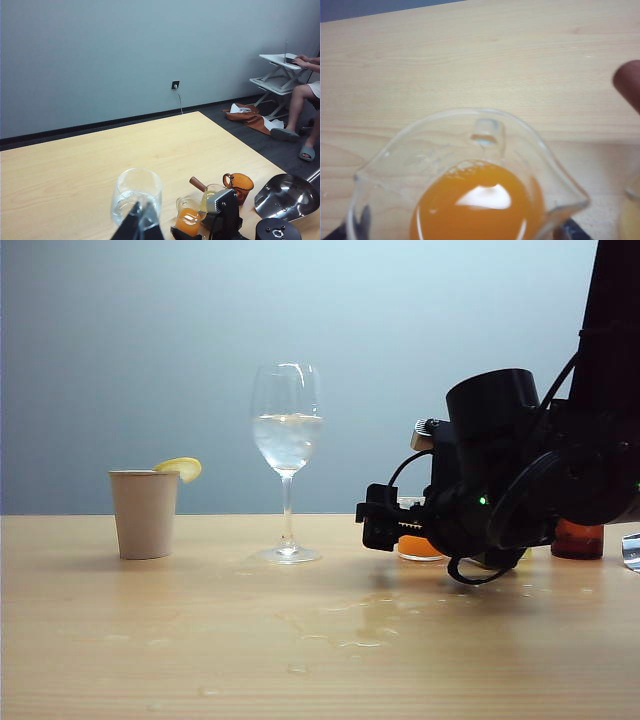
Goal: Pick up the second measuring cup from the left, pour the orange juice inside into the goblet, and finally put the measuring cup back in its original place.
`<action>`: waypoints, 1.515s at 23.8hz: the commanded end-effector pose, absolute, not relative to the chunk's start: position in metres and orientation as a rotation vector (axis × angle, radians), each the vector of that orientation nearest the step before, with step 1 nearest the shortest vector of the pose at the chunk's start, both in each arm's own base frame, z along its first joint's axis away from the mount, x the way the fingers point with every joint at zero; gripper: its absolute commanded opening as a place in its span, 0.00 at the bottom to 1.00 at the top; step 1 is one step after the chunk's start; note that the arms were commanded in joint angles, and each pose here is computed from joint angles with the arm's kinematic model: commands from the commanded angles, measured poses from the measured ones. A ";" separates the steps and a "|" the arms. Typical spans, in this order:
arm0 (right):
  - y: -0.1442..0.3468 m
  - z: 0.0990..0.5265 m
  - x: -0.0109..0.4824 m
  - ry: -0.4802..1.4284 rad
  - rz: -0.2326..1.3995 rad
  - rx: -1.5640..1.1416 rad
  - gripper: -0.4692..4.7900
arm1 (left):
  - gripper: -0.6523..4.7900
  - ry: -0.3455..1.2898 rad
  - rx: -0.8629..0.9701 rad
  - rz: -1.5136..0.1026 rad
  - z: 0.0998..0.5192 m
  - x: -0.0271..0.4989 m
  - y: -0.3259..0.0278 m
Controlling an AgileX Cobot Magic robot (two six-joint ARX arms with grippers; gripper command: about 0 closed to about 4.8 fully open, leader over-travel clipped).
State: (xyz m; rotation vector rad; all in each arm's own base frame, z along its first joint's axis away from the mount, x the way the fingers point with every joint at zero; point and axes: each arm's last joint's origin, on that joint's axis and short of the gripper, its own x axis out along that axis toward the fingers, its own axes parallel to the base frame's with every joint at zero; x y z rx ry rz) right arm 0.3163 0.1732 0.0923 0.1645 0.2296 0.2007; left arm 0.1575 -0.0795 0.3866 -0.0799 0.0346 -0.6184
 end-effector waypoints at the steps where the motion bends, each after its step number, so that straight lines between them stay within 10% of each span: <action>1: 0.177 0.093 0.321 0.213 0.207 0.171 1.00 | 0.11 0.012 -0.085 -0.627 0.390 0.156 -0.079; 19: 0.171 0.091 0.329 0.221 0.182 0.170 1.00 | 0.11 0.012 -0.085 -0.627 0.390 0.156 -0.079; 28: 0.171 0.090 0.329 0.234 0.180 0.164 0.62 | 0.11 0.012 -0.085 -0.627 0.390 0.156 -0.079; 36: 0.171 0.090 0.329 0.234 0.181 0.163 0.60 | 0.11 0.012 -0.085 -0.627 0.390 0.156 -0.079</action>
